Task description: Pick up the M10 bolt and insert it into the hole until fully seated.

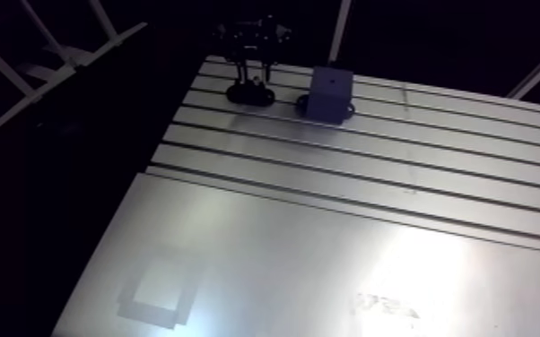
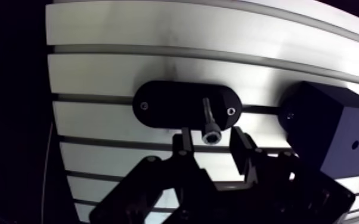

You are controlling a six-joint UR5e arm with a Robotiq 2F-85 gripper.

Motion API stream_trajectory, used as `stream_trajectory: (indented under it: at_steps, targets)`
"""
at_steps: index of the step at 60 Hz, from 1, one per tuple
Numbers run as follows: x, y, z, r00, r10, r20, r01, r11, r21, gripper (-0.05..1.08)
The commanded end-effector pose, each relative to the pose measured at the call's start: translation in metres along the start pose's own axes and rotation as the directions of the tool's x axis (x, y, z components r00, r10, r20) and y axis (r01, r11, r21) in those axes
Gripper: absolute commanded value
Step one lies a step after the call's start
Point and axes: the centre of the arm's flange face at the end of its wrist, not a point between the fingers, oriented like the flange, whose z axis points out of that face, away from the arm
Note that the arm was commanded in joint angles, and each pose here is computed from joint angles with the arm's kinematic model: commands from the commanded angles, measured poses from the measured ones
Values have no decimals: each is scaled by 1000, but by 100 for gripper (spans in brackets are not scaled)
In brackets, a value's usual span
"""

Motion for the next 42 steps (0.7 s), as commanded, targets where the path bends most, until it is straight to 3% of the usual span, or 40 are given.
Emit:
stream_trajectory:
  at_steps: [1,42]
  targets:
    - [1,0,2,1000,0,3,0,1000,-2,54]
    - [0,0,4,1000,-1,5,1,1000,-3,62]
